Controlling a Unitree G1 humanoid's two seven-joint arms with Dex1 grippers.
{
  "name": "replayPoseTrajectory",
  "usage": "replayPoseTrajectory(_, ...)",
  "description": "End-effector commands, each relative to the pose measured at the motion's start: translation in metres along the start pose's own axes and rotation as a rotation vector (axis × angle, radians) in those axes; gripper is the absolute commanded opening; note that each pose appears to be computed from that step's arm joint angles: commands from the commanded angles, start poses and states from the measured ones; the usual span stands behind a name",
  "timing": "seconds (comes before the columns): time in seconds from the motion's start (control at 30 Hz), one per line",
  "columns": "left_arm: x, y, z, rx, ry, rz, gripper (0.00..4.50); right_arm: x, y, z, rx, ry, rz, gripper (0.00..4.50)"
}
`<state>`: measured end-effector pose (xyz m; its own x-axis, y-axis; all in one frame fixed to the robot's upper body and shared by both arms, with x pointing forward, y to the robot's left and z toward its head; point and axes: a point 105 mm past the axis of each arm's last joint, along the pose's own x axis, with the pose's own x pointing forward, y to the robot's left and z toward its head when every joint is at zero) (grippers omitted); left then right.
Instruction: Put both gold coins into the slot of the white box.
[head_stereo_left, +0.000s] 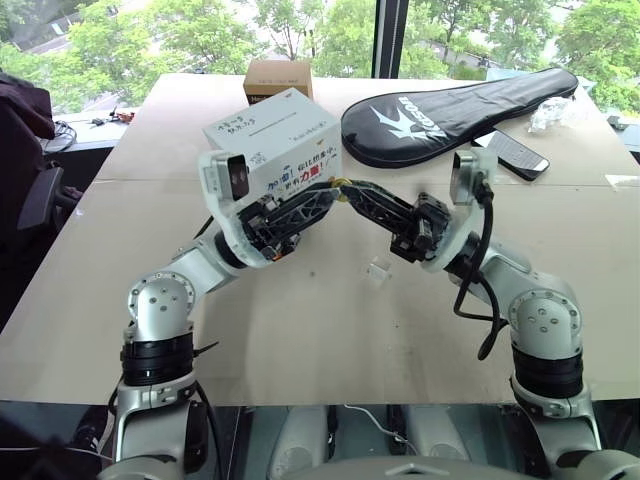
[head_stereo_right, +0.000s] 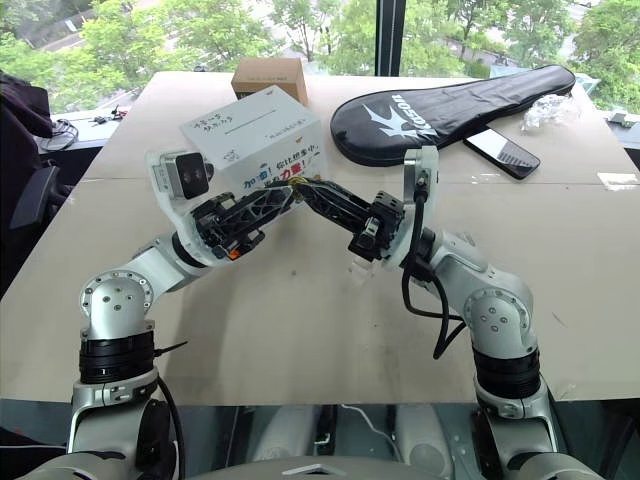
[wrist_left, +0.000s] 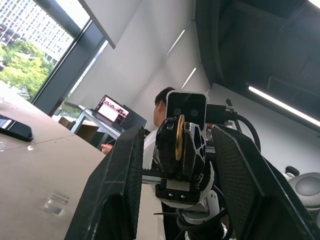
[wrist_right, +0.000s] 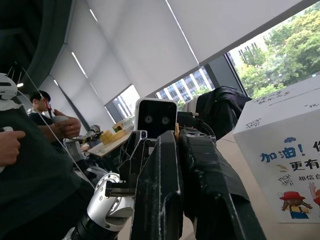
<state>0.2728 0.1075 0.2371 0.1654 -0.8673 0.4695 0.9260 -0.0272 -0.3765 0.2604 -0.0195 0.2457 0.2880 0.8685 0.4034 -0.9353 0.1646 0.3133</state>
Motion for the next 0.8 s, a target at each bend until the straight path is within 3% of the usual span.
replayPoseTrajectory(0.03,0.007,-0.010,0.004,0.028,0.003,-0.056,1.65,0.004,0.015,0.009,-0.038,-0.021,0.058,0.00)
replayPoseTrajectory(0.13,0.007,-0.012,0.004,0.021,0.001,-0.069,0.37,0.004,0.014,0.010,-0.037,-0.028,0.050,0.00)
replayPoseTrajectory(0.2,0.007,-0.013,0.005,0.015,-0.002,-0.076,0.03,0.004,0.013,0.011,-0.037,-0.030,0.047,0.00)
replayPoseTrajectory(0.6,0.008,-0.014,0.003,0.007,0.012,-0.072,0.03,0.005,0.012,0.009,-0.028,-0.020,0.048,0.00)
replayPoseTrajectory(0.7,0.009,-0.010,0.003,0.024,0.009,-0.049,0.00,0.003,0.012,0.007,-0.010,-0.005,0.062,1.06)
replayPoseTrajectory(0.73,0.009,-0.006,0.006,0.034,-0.007,-0.030,0.00,0.002,0.010,0.008,-0.011,-0.013,0.052,1.06)
replayPoseTrajectory(0.8,0.009,-0.001,0.019,0.070,-0.050,0.005,0.00,-0.002,-0.001,0.013,-0.023,-0.044,-0.021,2.13)
